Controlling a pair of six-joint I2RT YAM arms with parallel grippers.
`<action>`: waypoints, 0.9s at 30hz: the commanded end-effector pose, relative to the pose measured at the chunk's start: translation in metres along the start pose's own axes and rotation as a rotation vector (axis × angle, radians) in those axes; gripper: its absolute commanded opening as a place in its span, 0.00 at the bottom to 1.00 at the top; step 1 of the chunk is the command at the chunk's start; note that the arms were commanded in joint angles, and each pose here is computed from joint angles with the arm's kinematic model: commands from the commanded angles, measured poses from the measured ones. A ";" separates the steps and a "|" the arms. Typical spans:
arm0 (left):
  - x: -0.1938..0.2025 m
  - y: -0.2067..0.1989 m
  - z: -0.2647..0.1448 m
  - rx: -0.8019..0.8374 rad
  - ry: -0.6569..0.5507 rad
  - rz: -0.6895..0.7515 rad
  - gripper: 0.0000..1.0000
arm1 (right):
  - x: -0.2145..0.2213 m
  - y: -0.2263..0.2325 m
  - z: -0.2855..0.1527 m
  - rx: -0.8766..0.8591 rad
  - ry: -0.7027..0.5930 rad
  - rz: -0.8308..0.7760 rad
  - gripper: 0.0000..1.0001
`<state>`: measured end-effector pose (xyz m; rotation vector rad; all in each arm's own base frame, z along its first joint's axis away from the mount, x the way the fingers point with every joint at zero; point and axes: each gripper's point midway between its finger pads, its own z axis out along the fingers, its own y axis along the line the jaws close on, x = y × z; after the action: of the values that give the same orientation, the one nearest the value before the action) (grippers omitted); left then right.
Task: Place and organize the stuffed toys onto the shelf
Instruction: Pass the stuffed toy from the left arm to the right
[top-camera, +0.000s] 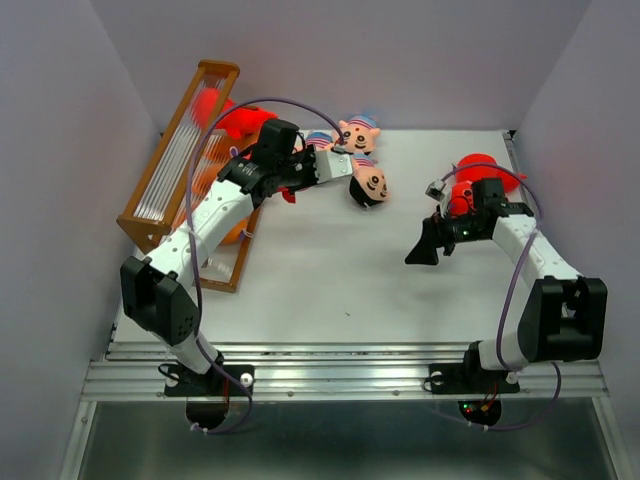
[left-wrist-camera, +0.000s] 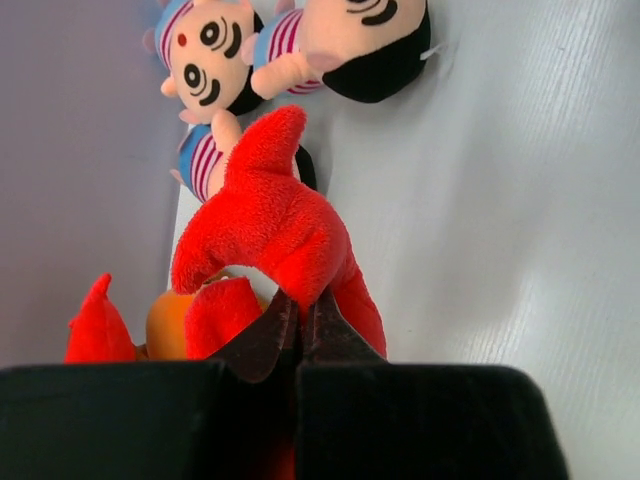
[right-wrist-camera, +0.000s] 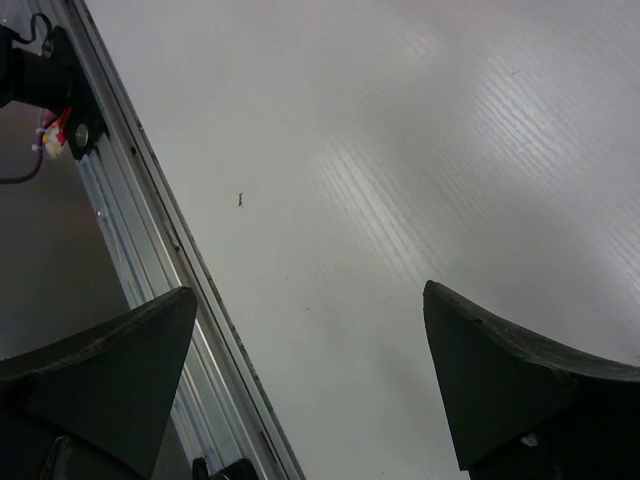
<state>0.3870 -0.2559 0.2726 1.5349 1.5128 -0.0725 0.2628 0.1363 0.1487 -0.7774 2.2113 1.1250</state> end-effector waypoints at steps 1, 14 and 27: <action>-0.004 0.028 -0.010 -0.018 -0.070 0.040 0.00 | -0.012 0.009 -0.004 -0.055 -0.075 -0.091 1.00; 0.053 0.069 0.004 -0.074 -0.027 -0.007 0.00 | -0.013 0.020 -0.007 -0.075 -0.099 -0.117 1.00; 0.070 0.094 -0.001 -0.147 -0.021 -0.010 0.00 | -0.013 0.021 -0.007 -0.076 -0.100 -0.119 1.00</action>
<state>0.4680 -0.1845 0.2428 1.4460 1.5828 -0.0270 0.2544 0.1419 0.1618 -0.8171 2.1024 1.1827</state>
